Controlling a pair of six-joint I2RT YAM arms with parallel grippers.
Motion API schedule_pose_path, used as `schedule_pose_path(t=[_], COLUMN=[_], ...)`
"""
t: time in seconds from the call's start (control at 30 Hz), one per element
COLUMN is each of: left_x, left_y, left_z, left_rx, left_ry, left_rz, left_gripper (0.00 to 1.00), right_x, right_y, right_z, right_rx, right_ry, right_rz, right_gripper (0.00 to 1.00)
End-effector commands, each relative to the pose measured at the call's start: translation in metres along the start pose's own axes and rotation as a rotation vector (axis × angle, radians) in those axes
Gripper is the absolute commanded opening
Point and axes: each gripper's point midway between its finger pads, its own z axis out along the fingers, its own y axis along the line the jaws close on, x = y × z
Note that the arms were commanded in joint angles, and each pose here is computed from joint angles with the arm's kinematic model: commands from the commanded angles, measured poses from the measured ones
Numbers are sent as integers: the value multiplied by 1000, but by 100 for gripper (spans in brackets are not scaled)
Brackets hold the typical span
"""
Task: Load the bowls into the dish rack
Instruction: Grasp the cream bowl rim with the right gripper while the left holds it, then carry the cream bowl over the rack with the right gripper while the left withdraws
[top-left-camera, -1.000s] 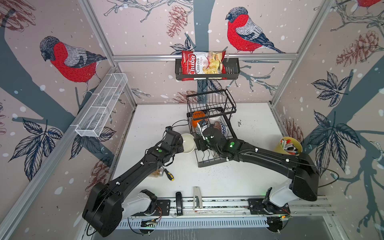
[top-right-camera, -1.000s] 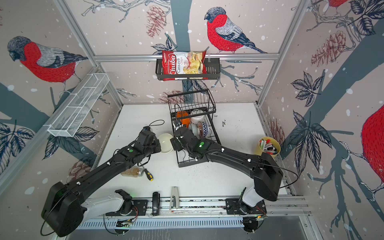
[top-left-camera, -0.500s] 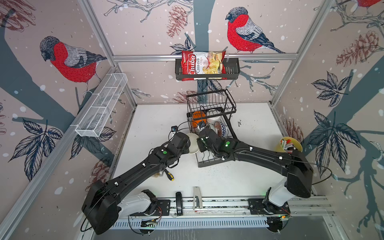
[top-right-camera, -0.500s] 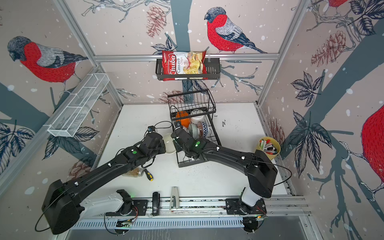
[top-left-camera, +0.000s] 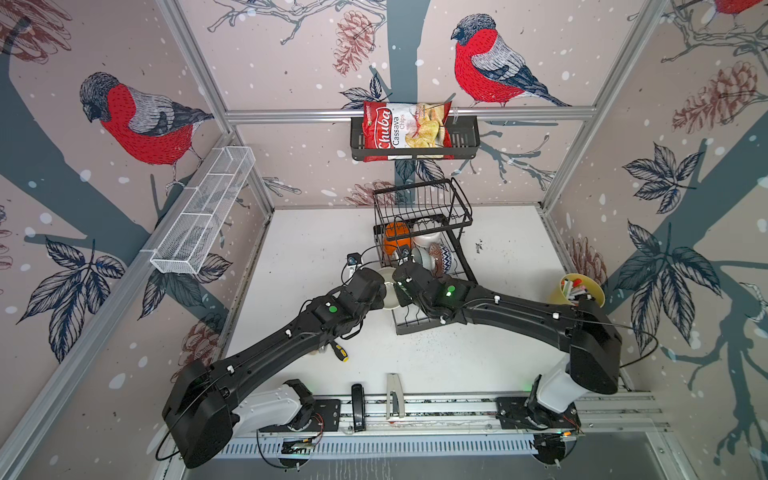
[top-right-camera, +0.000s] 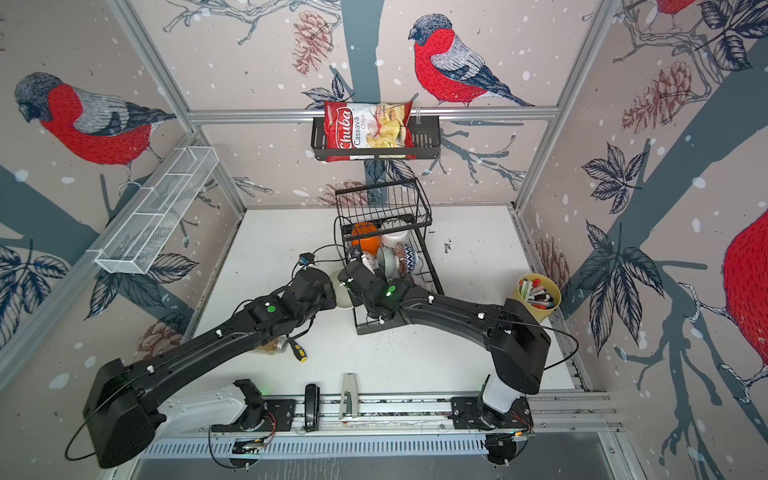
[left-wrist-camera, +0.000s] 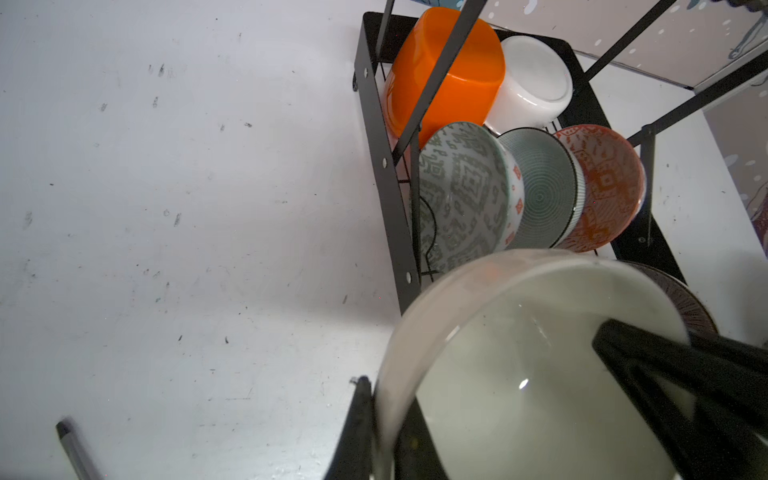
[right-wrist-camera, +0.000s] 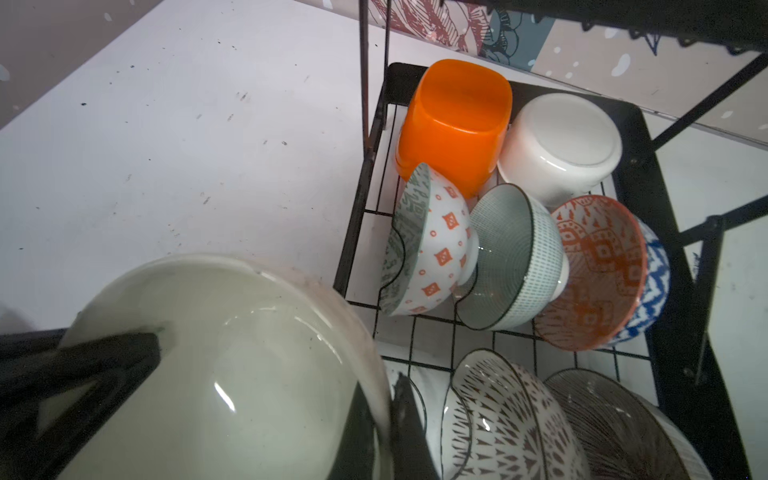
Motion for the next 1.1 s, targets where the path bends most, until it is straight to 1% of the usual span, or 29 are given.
schedule_pose_path(t=[0.0, 0.03, 0.1, 0.13, 0.17, 0.2, 0.3, 0.37, 0.43, 0.63, 0.8, 0.97, 1.07], left_x=[-11, -11, -11, -11, -11, -12, -14, -14, -14, -9, 11, 38, 48], left_y=[-5, -5, -7, -9, -10, -10, -9, -6, 0, 20, 34, 34, 34], left_z=[-4, -4, -6, -8, -10, -12, -18, -21, -24, -30, -22, -7, -3], left_rx=[30, 38, 63, 77, 92, 103, 129, 136, 117, 32, -48, -69, -83], left_ry=[-49, -53, -58, -60, -65, -72, -98, -114, -120, -111, -24, 89, 119], left_rz=[-57, -60, -76, -79, -86, -92, -100, -97, -95, -69, -29, 5, 19], left_gripper=[0, 0, 14, 19, 30, 45, 70, 85, 96, 97, 97, 97, 96], right_x=[-7, -8, -10, -11, -12, -13, -17, -18, -17, -16, -17, -17, -18], right_y=[-12, -13, -15, -16, -18, -20, -27, -33, -40, -71, -102, -129, -143], right_z=[-4, -5, -7, -9, -11, -13, -20, -25, -28, -40, -52, -61, -68], right_rx=[68, 70, 74, 76, 80, 86, 105, 119, 136, 207, 266, 308, 334], right_ry=[-34, -37, -44, -50, -54, -59, -76, -85, -86, -93, -104, -109, -114], right_rz=[44, 47, 54, 58, 61, 65, 77, 82, 89, 114, 148, 173, 190], right_gripper=[0, 0, 0, 0, 0, 0, 0, 0, 0, 0, 0, 0, 0])
